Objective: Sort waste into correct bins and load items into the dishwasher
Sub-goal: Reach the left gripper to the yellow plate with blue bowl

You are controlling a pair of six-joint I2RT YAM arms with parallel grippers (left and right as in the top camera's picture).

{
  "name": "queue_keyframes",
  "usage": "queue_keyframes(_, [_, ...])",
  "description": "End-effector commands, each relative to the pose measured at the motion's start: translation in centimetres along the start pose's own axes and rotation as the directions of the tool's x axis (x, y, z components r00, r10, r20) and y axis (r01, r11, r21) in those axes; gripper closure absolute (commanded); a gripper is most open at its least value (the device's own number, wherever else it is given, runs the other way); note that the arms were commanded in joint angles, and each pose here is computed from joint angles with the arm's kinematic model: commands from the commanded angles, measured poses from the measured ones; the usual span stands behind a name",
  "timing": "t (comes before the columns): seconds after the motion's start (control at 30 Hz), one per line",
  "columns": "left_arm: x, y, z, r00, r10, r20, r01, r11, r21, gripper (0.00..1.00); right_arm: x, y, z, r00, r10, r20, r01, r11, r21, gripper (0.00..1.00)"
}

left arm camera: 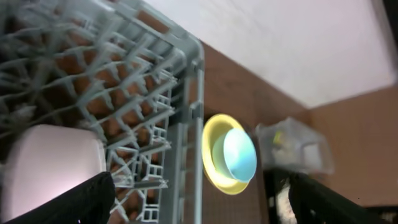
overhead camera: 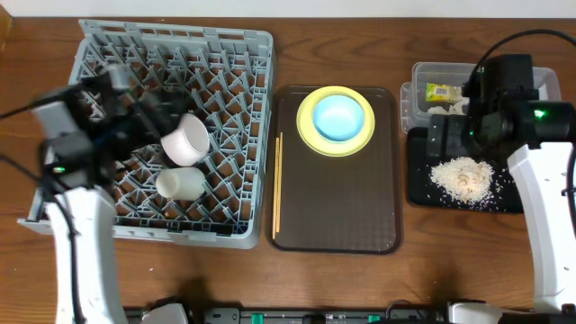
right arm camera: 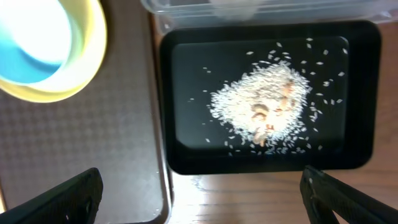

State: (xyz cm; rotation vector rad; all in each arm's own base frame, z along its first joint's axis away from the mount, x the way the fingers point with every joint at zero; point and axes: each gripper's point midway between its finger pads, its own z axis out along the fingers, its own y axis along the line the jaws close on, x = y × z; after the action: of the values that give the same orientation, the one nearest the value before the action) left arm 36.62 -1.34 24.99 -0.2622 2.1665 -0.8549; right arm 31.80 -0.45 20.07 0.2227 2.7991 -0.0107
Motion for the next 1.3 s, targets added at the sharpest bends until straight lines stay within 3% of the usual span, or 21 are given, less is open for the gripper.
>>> queue_keyframes(0.0, [0.2, -1.3, 1.3, 0.994, 0.105, 0.026, -0.099, 0.981, -0.169, 0.1, -0.4, -2.7, -0.3, 0.996, 0.083, 0.017, -0.084, 0.995, 0.052, 0.01])
queue_keyframes(0.27, [0.2, -9.5, 5.2, 0.957, 0.287, -0.036, -0.288, 0.934, -0.213, 0.05, -0.1, -3.6, -0.3, 0.994, 0.112, 0.003, -0.112, 0.992, 0.064, 0.01])
queue_keyframes(0.43, [2.1, -13.0, 9.8, 0.923, 0.357, -0.145, -0.377, 0.915, -0.144, 0.05, 0.1, -4.2, -0.3, 0.992, 0.129, -0.001, -0.129, 0.989, 0.071, 0.01])
queue_keyframes(0.57, [5.6, -13.0, 14.9, 0.87, 0.429, -0.243, -0.461, 0.882, -0.095, 0.05, 0.0, -4.4, -0.3, 0.991, 0.135, -0.001, -0.134, 0.988, 0.073, 0.01])
queue_keyframes(0.7, [11.6, -11.7, 19.8, 0.808, 0.445, -0.385, -0.5, 0.865, -0.05, 0.05, 0.1, -4.3, -0.3, 0.991, 0.135, -0.002, -0.134, 0.989, 0.069, 0.01])
queue_keyframes(0.9, [17.8, -11.8, 23.2, 0.702, 0.525, -0.481, -0.581, 0.813, 0.037, 0.05, 0.1, -4.3, -0.3, 0.991, 0.135, -0.002, -0.134, 0.989, 0.069, 0.01])
queue_keyframes(1.27, [22.2, -11.9, 25.9, 0.635, 0.583, -0.507, -0.631, 0.77, 0.094, 0.05, 0.2, -4.3, -0.3, 0.991, 0.135, -0.007, -0.134, 0.989, 0.069, 0.01])
